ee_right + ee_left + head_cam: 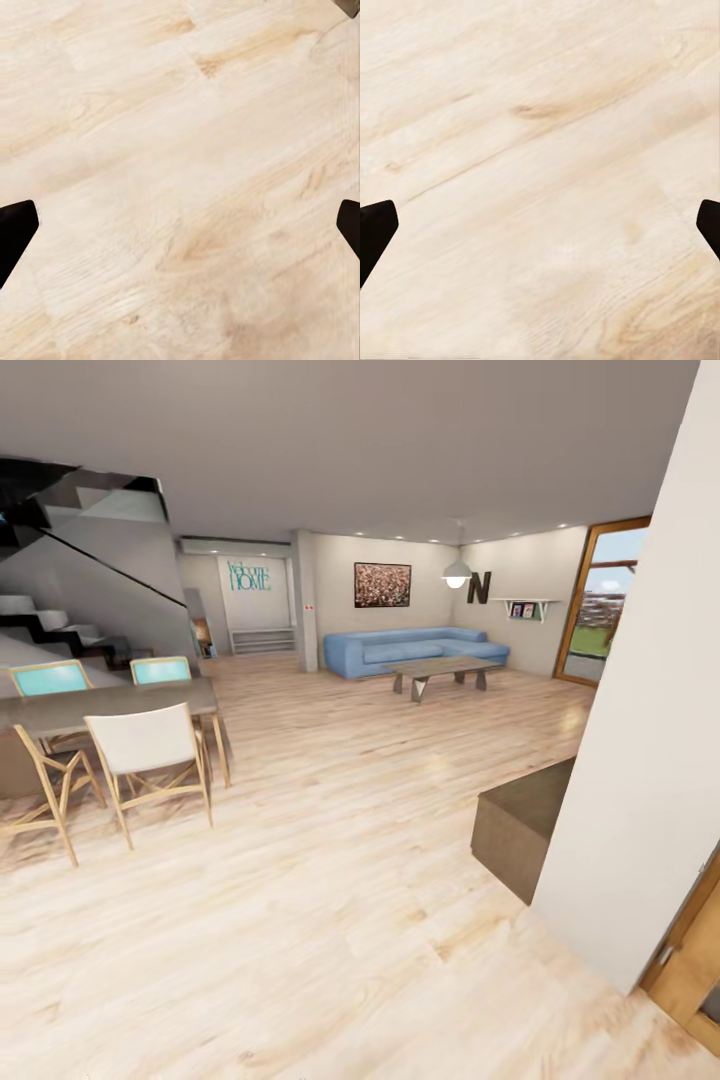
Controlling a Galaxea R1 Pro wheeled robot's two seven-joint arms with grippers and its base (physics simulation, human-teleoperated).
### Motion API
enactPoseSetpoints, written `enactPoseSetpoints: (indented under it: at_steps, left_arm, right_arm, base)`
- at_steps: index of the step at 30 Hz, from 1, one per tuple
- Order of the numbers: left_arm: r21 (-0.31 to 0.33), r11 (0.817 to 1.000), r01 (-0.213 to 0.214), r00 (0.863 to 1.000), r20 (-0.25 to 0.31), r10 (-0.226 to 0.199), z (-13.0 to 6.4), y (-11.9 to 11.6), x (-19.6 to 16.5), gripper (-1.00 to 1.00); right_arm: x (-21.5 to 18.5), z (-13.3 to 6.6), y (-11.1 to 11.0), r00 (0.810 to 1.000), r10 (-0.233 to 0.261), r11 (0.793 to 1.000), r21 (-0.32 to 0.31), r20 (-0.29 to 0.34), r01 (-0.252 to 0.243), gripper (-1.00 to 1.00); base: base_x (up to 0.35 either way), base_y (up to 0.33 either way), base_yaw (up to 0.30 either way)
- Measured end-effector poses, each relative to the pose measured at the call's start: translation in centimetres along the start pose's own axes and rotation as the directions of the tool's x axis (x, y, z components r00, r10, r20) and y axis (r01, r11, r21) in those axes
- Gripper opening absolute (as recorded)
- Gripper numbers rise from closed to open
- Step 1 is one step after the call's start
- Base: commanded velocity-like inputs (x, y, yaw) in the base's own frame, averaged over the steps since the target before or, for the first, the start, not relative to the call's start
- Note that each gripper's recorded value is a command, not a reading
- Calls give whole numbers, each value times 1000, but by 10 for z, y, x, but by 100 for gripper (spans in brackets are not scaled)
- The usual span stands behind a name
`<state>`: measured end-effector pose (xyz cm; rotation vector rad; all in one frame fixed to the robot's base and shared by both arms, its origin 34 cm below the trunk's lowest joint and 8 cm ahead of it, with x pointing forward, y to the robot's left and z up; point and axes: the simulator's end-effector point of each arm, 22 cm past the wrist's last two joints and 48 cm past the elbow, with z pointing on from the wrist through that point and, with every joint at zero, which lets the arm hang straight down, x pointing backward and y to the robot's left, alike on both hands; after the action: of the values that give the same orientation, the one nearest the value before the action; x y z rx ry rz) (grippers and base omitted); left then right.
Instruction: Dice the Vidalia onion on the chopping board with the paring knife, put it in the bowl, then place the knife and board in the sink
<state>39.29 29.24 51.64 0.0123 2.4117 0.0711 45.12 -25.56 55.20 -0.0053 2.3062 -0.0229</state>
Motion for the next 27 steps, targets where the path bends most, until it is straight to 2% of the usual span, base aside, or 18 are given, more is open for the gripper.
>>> enactPoseSetpoints:
  at_steps: [27]
  left_arm:
    - [3, 1000, 1, 1000, 1, -1, 0, -2, 0, 100]
  right_arm:
    - [0, 0, -1, 1000, 6, 1000, 9, 4, -6, 100]
  base:
    - [0, 0, 280]
